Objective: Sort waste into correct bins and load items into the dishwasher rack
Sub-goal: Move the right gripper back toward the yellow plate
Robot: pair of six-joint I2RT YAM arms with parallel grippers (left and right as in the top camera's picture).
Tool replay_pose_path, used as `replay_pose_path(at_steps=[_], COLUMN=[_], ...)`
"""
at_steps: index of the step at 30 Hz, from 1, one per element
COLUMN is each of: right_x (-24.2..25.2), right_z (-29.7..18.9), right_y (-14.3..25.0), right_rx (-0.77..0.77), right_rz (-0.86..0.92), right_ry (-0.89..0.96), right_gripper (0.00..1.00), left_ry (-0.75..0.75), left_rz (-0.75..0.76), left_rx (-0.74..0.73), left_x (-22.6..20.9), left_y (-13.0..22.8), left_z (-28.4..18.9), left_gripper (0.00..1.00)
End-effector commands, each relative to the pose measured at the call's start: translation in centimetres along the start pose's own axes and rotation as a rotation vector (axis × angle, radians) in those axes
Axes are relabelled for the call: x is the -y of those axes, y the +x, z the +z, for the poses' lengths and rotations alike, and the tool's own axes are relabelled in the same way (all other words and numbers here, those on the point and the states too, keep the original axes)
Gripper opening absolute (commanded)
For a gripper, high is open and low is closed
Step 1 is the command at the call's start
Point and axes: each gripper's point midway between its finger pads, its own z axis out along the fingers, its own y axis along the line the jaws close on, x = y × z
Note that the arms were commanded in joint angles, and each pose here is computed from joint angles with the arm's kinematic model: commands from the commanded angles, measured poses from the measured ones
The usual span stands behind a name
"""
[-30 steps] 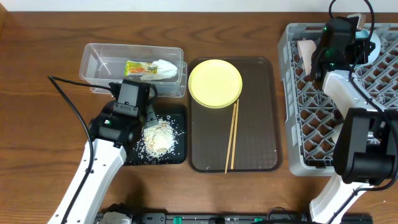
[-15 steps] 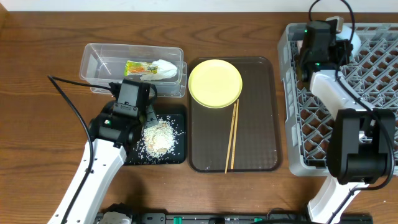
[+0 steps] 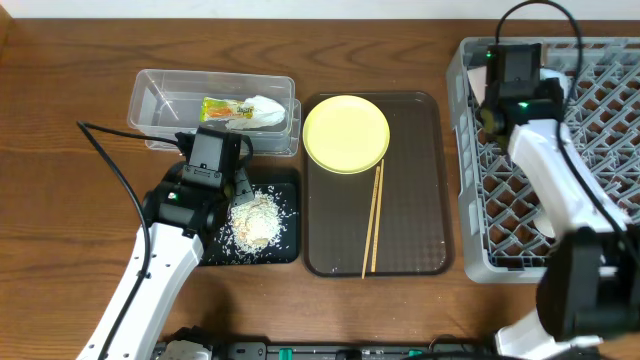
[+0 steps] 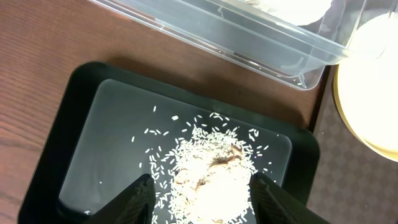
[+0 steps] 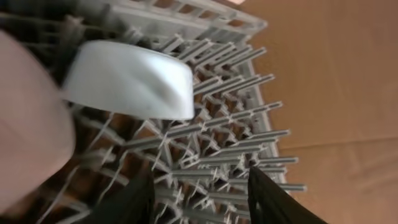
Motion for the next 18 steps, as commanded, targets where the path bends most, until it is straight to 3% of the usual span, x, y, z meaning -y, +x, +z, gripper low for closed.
replay_pose_path(at_steps=[1,6,10,14,18], right_x=[-1.0,-6.4,-10.9,-13.8,-17.1], right_z=[-3.6,-10.4,-15.1,-16.5,-16.1], right_y=[-1.3,-0.8,0.9,2.6,2.7], right_rx=[0.061,0.071,-0.018,-0.129,-0.132], right_rz=[0.109,0.089,0.096,0.108,0.075], right_ry=[-0.190,-0.642,-0.956,-1.032,-1.023], right_gripper=[0.53,0.59,0.59,0.59,0.59], left_ry=[-0.004,-0.005,-0.005,-0.015,-0.019], left_rz=[-0.014,-0.014,-0.014,-0.012,-0.012], left_rx=[0.007,0.006,0.007,0.005,0.007], left_x=[-0.1,-0.1,-0.1,-0.3,-0.4], left_y=[-0.2,-0.2,-0.2,-0.2,-0.2], left_z=[-0.1,-0.1,-0.1,-0.1,-0.1], left_gripper=[0.52,0.53,0.53,0.53,0.53])
